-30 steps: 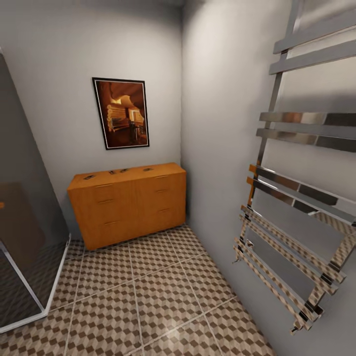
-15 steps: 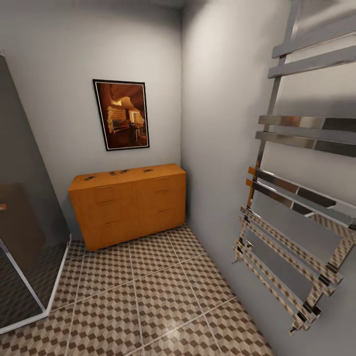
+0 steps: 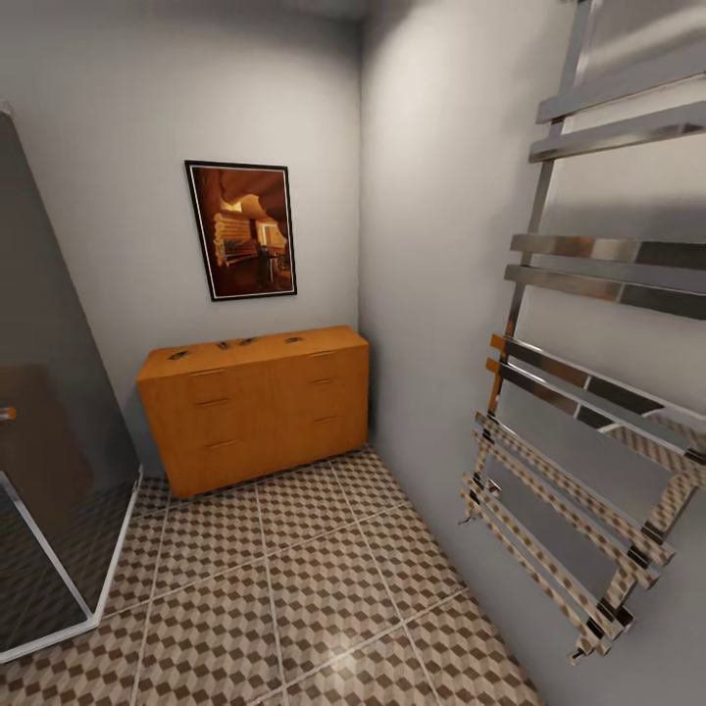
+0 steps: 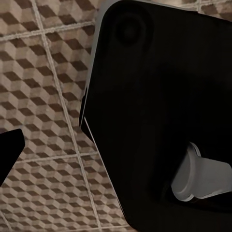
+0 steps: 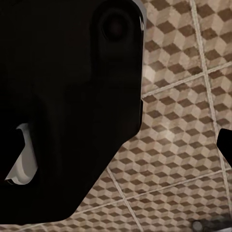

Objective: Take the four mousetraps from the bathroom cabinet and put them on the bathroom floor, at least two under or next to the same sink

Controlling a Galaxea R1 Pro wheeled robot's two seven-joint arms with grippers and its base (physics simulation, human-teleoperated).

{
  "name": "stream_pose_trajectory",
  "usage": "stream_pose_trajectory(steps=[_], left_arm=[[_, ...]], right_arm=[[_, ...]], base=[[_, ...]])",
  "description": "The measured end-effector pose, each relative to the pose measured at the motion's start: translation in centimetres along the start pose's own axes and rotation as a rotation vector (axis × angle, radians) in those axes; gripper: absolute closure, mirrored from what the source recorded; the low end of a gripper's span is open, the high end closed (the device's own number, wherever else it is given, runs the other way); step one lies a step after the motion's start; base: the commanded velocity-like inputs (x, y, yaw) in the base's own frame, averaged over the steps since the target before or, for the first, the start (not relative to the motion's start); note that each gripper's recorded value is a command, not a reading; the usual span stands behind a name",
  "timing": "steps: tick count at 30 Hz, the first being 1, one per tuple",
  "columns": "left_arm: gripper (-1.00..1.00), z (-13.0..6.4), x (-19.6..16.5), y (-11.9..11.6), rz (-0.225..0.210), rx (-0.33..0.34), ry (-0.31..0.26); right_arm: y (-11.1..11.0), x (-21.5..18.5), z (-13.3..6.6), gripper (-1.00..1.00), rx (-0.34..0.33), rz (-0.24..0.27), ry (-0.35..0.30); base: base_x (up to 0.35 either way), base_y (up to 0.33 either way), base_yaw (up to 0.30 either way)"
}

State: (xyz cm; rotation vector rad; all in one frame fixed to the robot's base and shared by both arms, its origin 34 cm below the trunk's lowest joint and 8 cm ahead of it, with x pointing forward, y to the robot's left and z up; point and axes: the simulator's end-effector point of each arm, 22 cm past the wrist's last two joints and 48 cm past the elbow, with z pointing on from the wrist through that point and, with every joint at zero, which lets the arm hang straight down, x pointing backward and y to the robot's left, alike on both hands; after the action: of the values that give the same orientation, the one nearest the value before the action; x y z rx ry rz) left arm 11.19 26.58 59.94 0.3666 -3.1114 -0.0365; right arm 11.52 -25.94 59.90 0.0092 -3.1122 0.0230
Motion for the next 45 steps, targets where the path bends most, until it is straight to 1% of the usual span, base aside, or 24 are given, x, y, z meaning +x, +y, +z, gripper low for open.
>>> stream_pose_trajectory(steps=[13, 18, 19, 26, 45], left_arm=[[-1.00, -1.0, 0.5, 0.3, -0.009, -0.002, 0.000], [-1.00, -1.3, 0.7, 0.4, -0.034, -0.004, 0.000], [-1.00, -1.4, 0.7, 0.5, -0.044, -0.005, 0.000], [-1.00, -1.7, 0.9, 0.5, -0.054, -0.005, 0.000], [-1.00, -1.7, 0.9, 0.6, -0.056, -0.005, 0.000]], right_arm=[[-0.1, 0.2, -1.0, -1.00, 0.001, 0.001, -0.006], [0.0, -1.6, -1.4, -1.00, 0.001, 0.000, -0.046], [0.0, -2.6, -1.5, -1.00, 0.001, 0.001, -0.067], [0.0, -3.4, -1.9, -1.00, 0.000, 0.001, -0.088], [0.2, -3.7, -1.9, -1.00, -0.005, 0.002, -0.093]], base=[[0.000, 0.000, 0.000], [0.000, 0.000, 0.000], [0.000, 0.000, 0.000], [0.000, 0.000, 0.000], [0.000, 0.000, 0.000]])
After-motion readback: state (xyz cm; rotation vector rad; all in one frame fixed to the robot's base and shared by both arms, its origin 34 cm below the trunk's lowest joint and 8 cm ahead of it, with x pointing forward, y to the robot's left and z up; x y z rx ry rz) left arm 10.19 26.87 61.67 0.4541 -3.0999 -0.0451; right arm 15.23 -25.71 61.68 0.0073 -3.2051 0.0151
